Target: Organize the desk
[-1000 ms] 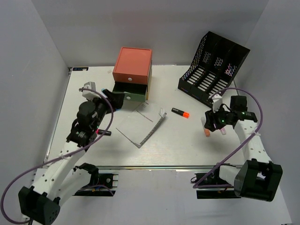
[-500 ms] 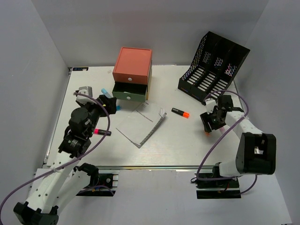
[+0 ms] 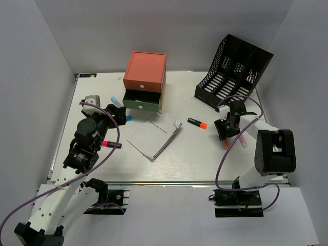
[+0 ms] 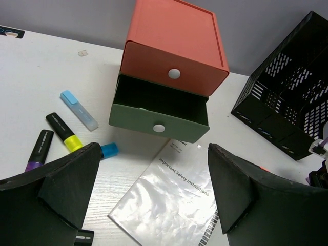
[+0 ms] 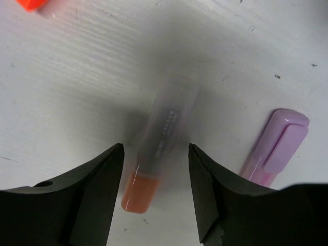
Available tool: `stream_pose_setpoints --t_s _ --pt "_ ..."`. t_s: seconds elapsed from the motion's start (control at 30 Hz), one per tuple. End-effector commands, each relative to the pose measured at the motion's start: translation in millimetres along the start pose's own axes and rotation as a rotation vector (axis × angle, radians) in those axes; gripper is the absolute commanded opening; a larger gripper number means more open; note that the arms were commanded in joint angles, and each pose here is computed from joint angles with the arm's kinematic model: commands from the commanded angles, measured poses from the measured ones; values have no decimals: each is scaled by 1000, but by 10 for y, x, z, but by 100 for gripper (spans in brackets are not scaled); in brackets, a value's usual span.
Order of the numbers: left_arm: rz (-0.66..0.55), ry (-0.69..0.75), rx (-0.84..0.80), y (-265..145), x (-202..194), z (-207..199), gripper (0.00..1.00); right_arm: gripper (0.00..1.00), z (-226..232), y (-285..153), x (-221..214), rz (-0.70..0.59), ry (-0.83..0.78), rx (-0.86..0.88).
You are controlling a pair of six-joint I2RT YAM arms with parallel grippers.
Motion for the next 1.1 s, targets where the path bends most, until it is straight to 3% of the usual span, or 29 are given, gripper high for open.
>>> stream_pose_setpoints --t_s 0.0,0.37,0.67,0.97,1.07 --pt "-28 3 7 -18 94 -18 95 58 -117 -5 146 -35 19 -52" --pt "-27 1 24 1 76 4 95 43 -52 88 66 -16 15 -4" --pt "-26 5 55 23 47 48 95 20 -48 46 42 -9 -30 -9" --pt "-12 -10 83 72 -17 83 95 0 128 -668 694 -287 -300 107" --pt "-9 0 107 96 -25 107 95 0 253 -929 1063 -399 -423 132"
Point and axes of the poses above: each gripper's point midway between its finger pads, its own y axis out along the fingers, its own z axis along the line the jaws close on, x = y × z, the point moved 7 cm from there along -y, back along the fingers, and after that the axes turned 14 degrees about -y, right-handed, at the moved point
